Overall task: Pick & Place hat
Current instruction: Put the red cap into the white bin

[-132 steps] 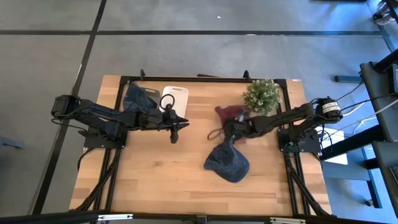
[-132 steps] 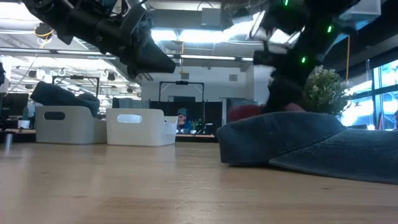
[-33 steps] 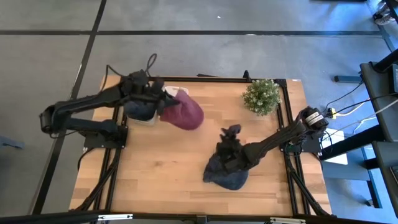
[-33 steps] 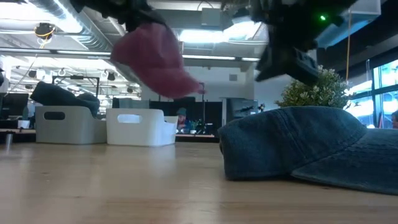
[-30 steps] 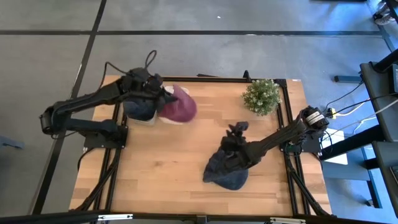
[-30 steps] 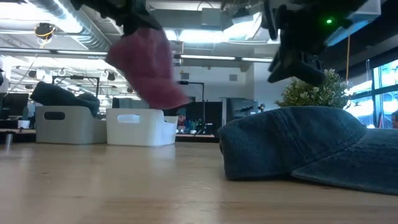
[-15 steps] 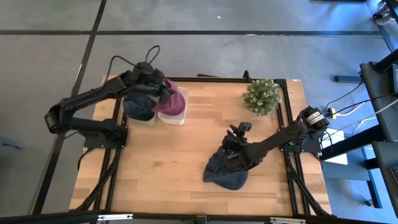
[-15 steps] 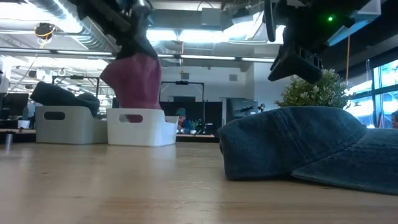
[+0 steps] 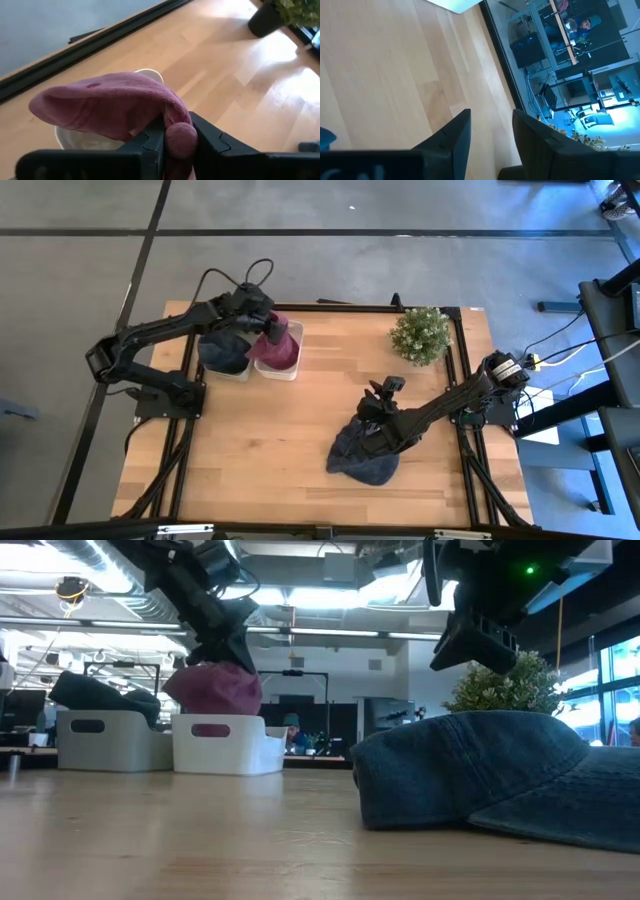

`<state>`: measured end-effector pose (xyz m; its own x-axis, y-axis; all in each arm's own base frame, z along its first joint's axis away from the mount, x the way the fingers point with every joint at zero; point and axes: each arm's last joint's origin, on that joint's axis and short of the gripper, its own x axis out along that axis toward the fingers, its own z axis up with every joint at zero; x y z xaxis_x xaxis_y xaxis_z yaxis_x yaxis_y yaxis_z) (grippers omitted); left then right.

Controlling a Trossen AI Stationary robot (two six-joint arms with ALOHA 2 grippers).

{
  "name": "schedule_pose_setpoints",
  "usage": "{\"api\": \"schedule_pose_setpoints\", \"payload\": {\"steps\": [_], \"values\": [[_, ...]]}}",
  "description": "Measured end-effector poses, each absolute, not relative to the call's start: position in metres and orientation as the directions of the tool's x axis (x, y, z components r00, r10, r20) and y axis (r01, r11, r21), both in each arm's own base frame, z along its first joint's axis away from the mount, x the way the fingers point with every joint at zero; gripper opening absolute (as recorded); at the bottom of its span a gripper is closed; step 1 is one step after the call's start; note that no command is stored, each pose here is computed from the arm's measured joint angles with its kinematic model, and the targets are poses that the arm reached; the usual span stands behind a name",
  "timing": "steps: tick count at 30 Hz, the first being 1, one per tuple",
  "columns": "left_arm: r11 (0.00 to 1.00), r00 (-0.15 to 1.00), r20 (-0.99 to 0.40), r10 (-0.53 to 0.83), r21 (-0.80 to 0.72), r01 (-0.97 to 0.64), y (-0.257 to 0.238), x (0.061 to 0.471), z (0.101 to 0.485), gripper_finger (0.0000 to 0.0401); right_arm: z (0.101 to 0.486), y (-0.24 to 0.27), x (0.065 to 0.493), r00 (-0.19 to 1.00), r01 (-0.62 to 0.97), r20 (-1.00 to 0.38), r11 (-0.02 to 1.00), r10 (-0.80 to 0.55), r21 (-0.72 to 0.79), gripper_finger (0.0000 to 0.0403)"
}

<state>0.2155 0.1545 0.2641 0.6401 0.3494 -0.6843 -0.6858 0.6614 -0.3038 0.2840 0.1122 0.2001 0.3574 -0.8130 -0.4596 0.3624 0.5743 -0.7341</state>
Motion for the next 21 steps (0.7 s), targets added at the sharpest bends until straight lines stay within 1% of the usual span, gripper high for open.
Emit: {"api": "schedule_pose_setpoints", "payload": {"steps": [3, 9, 14, 18, 21], "values": [[0.681, 0.647, -0.677, 0.351, -0.290, -0.672, 0.153, 0.214, 0.267, 0.0069, 0.200, 0.112, 0.284, 0.357, 0.362, -0.460, 0.575, -0.813, -0.734, 0.0145], [0.669, 0.646, -0.661, 0.381, -0.285, -0.686, 0.151, 0.209, 0.273, 0.0083, 0.199, 0.113, 0.284, 0.351, 0.357, -0.484, 0.592, -0.802, -0.723, 0.0145], [0.677, 0.653, -0.646, 0.395, -0.276, -0.683, 0.150, 0.205, 0.278, 0.0124, 0.198, 0.113, 0.284, 0.343, 0.353, -0.518, 0.619, -0.783, -0.702, 0.0145], [0.676, 0.654, -0.634, 0.412, -0.268, -0.686, 0.148, 0.203, 0.282, 0.0160, 0.198, 0.114, 0.285, 0.346, 0.380, -0.519, 0.623, -0.782, -0.684, 0.0145], [0.692, 0.654, -0.618, 0.436, -0.234, -0.683, 0.146, 0.199, 0.287, 0.0175, 0.198, 0.114, 0.285, 0.341, 0.377, -0.535, 0.634, -0.773, -0.676, 0.0145]]}}
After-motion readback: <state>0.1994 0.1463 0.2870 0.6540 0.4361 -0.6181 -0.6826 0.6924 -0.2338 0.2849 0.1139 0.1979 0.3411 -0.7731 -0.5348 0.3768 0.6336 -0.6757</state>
